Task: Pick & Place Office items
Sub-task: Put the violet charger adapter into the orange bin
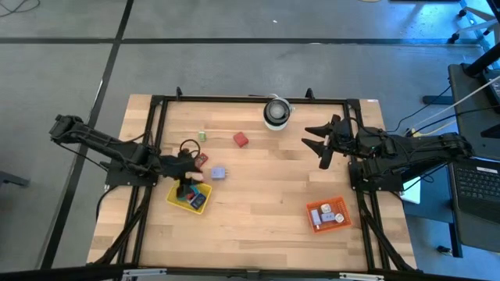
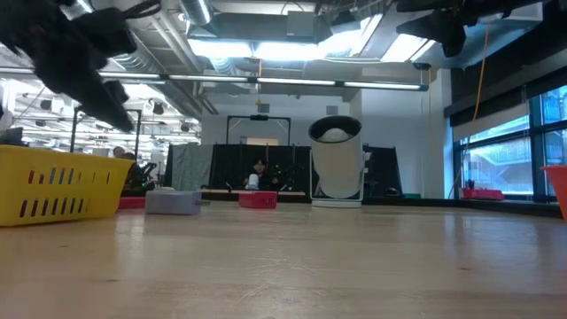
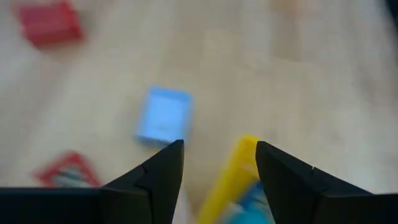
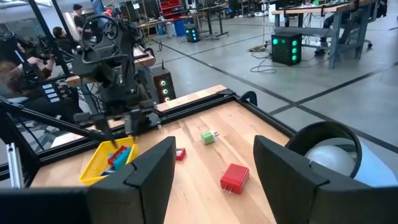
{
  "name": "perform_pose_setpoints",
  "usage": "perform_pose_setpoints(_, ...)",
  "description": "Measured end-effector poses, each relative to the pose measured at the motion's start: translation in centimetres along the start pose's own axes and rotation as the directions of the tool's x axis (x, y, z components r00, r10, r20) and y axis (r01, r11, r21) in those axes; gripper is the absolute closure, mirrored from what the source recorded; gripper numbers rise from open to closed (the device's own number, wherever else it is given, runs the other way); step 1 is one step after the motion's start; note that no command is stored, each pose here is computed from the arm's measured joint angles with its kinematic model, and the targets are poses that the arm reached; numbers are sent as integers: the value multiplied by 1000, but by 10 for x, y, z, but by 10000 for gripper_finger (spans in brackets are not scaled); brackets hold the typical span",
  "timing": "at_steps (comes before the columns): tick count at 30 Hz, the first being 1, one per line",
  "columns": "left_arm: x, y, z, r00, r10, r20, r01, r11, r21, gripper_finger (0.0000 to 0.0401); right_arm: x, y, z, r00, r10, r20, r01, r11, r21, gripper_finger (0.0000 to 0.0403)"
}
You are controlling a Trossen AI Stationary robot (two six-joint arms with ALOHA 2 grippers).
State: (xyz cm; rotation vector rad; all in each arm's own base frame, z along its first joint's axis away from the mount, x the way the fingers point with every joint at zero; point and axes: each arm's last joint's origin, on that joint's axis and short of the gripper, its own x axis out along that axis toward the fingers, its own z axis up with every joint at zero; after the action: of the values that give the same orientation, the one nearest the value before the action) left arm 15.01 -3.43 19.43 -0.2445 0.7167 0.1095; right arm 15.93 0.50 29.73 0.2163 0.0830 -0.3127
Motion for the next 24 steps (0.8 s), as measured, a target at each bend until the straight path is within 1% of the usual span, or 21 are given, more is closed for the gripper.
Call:
perform_pose_setpoints(2,4,4,4,998,55,26,-57,996,66,202,0,0,0,1000,0,1,0,1000,-4,186)
perform_pose_setpoints(4,10,8,8,995,87,47,-93,987,132,197,0,0,1,1000,2,7,-1,1000,-11,186)
perform_pose_setpoints(7,18,14,13,992,115,51,-123,975,186,188,2,1,1,1000,5,9,-5,1000,-19,186)
perform_pose_setpoints(10,26,22,13,990,137,10,-136,971,198,177,3,1,0,1000,9,3,-9,1000,-25,186)
perform_pose_setpoints(13,32,28,13,989,143,-28,-135,970,202,168,3,2,0,999,35,-1,-35,999,-32,186)
perform_pose_setpoints(18,40,35,14,988,148,-45,-135,968,211,161,3,2,0,999,37,-5,-37,998,-47,186)
perform_pose_setpoints(24,54,39,13,988,115,-99,-93,974,205,161,8,4,-4,999,31,-29,-32,997,-64,186)
